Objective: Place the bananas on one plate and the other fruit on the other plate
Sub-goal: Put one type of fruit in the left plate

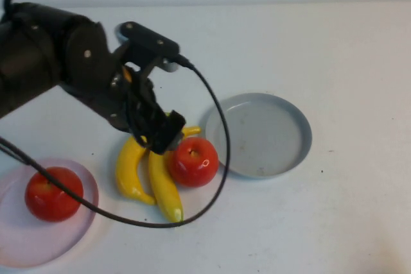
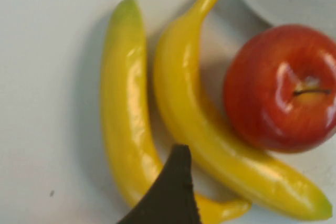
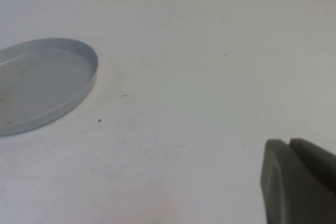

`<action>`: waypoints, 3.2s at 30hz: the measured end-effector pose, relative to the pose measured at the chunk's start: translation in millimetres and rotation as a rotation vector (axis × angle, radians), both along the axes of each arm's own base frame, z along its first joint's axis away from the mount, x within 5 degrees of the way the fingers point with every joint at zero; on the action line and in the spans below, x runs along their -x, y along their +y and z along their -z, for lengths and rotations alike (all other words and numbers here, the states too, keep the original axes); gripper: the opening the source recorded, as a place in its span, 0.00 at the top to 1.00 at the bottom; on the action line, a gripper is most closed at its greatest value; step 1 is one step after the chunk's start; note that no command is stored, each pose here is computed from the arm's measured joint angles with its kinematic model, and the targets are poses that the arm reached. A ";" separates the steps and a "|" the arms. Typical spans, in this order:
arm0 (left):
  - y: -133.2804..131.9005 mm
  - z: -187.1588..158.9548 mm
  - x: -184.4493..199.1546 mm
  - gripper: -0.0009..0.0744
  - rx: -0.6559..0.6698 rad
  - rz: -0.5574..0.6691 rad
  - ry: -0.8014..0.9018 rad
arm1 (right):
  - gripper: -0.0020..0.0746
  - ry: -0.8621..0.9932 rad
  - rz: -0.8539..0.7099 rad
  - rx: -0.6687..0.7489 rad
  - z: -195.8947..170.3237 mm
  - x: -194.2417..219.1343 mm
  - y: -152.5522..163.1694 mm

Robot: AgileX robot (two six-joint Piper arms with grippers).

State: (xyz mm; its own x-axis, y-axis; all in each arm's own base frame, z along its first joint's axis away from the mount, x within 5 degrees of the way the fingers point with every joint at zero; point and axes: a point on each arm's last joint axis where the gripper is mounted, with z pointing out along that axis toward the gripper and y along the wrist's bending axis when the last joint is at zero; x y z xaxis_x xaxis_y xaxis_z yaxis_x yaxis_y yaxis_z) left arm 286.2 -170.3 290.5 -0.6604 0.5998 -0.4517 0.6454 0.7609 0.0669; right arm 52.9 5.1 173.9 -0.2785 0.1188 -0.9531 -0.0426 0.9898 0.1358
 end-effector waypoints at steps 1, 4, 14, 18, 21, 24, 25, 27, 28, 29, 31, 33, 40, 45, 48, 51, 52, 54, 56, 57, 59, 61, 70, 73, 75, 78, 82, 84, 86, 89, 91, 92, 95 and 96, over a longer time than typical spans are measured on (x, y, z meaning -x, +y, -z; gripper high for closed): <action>-6.7 0.3 -2.0 0.10 -0.005 0.031 -0.008 | 1.00 0.000 0.000 0.000 0.0 0.0 0.0; -33.9 13.6 -9.4 0.10 -0.033 0.130 0.002 | 1.00 0.000 0.000 0.000 0.0 0.0 0.0; -57.1 46.5 -19.7 0.10 -0.084 0.192 0.064 | 1.00 0.000 0.000 0.000 0.0 0.0 0.0; -59.4 50.7 -22.9 0.10 -0.084 0.198 0.058 | 1.00 0.000 0.000 0.000 0.0 0.0 0.0; -60.6 56.9 -24.6 0.10 -0.091 0.200 0.070 | 1.00 0.000 0.000 0.000 0.0 0.0 0.0; -61.9 62.3 -26.4 0.10 -0.097 0.200 0.080 | 1.00 0.000 0.000 0.000 0.0 0.0 0.0; -62.2 64.3 -26.8 0.10 -0.100 0.200 0.084 | 1.00 0.000 0.000 0.000 0.0 0.0 0.0; -62.8 66.9 -27.6 0.10 -0.102 0.200 0.088 | 1.00 0.000 0.000 0.000 0.0 0.0 0.0; -63.0 67.4 -27.9 0.10 -0.102 0.200 0.088 | 1.00 0.000 0.000 0.000 0.0 0.0 0.0; -63.0 67.4 -27.9 0.10 -0.102 0.200 0.088 | 1.00 0.000 0.000 0.000 0.0 0.0 0.0; -63.3 67.9 -28.2 0.10 -0.103 0.200 0.088 | 1.00 0.000 0.000 0.000 0.0 0.0 0.0; -63.3 67.9 -28.2 0.10 -0.103 0.202 0.088 | 1.00 0.000 0.000 0.000 0.0 0.0 0.0; -63.1 67.9 -28.2 0.14 -0.106 0.203 0.089 | 1.00 0.000 0.000 0.000 0.0 0.0 0.0; -63.1 67.9 -28.2 0.22 -0.106 0.203 0.089 | 1.00 0.000 0.000 0.000 0.0 0.0 0.0; -62.7 67.2 -27.7 0.22 -0.107 0.203 0.090 | 1.00 0.000 0.000 0.000 0.0 0.0 0.0; -60.5 56.3 -24.4 0.22 -0.096 0.202 0.076 | 1.00 0.000 0.000 0.000 0.0 0.0 0.0; -58.6 48.1 -21.8 0.22 -0.088 0.199 0.065 | 1.00 0.000 0.000 0.000 0.0 0.0 0.0; -53.6 27.7 -15.5 0.22 -0.064 0.164 0.051 | 1.00 0.000 0.000 0.000 0.0 0.0 0.0; -45.9 2.5 -7.3 0.22 -0.042 0.105 0.036 | 1.00 0.000 0.000 0.000 0.0 0.0 0.0; -43.0 -4.1 -4.2 0.22 -0.039 0.088 0.034 | 1.00 0.000 0.000 0.000 0.0 0.0 0.0; -26.3 -26.8 6.3 0.22 -0.065 0.032 0.014 | 1.00 0.000 0.000 0.000 0.0 0.0 0.0; -9.0 -39.8 11.5 0.22 -0.077 -0.041 0.023 | 1.00 0.000 0.000 0.000 0.0 0.0 0.0; 86.5 -52.9 41.7 0.22 -0.096 -0.387 0.082 | 1.00 0.000 0.000 0.000 0.0 0.0 0.0; 109.4 -49.2 61.3 0.22 -0.095 -0.458 0.095 | 1.00 0.000 0.000 0.000 0.0 0.0 0.0; 124.0 -39.0 72.1 0.22 -0.113 -0.505 0.121 | 1.00 0.000 0.000 0.000 0.0 0.0 0.0; 140.3 -16.3 82.9 0.22 -0.148 -0.564 0.192 | 1.00 0.000 0.000 0.000 0.0 0.0 0.0; 152.7 15.6 92.2 0.22 -0.172 -0.607 0.255 | 1.00 0.000 0.000 0.000 0.0 0.0 0.0; 155.2 28.9 91.3 0.22 -0.158 -0.608 0.226 | 1.00 0.000 0.000 0.000 0.0 0.0 0.0; 155.0 37.1 87.9 0.22 -0.133 -0.592 0.170 | 1.00 0.000 0.000 0.000 0.0 0.0 0.0; 154.6 42.3 83.7 0.22 -0.110 -0.567 0.106 | 1.00 0.000 0.000 0.000 0.0 0.0 0.0; 154.6 42.9 81.8 0.22 -0.104 -0.559 0.087 | 1.00 0.000 0.000 0.000 0.0 0.0 0.0; 154.4 43.5 80.6 0.22 -0.105 -0.551 0.082 | 1.00 0.000 0.000 0.000 0.0 0.0 0.0; 154.7 48.3 77.0 0.22 -0.115 -0.543 0.097 | 1.00 0.000 0.000 0.000 0.0 0.0 0.0; 154.2 50.7 75.8 0.22 -0.115 -0.544 0.110 | 1.00 0.000 0.000 0.000 0.0 0.0 0.0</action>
State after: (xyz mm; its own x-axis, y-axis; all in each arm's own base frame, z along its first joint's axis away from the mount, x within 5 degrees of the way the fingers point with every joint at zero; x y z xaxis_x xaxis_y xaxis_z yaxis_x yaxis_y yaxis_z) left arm 210.4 -16.1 239.8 -0.9276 0.2012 -0.3148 0.1700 0.9776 0.1240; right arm 52.9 5.1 173.9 -0.2785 0.1188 -0.9531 -0.0426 0.9898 0.1358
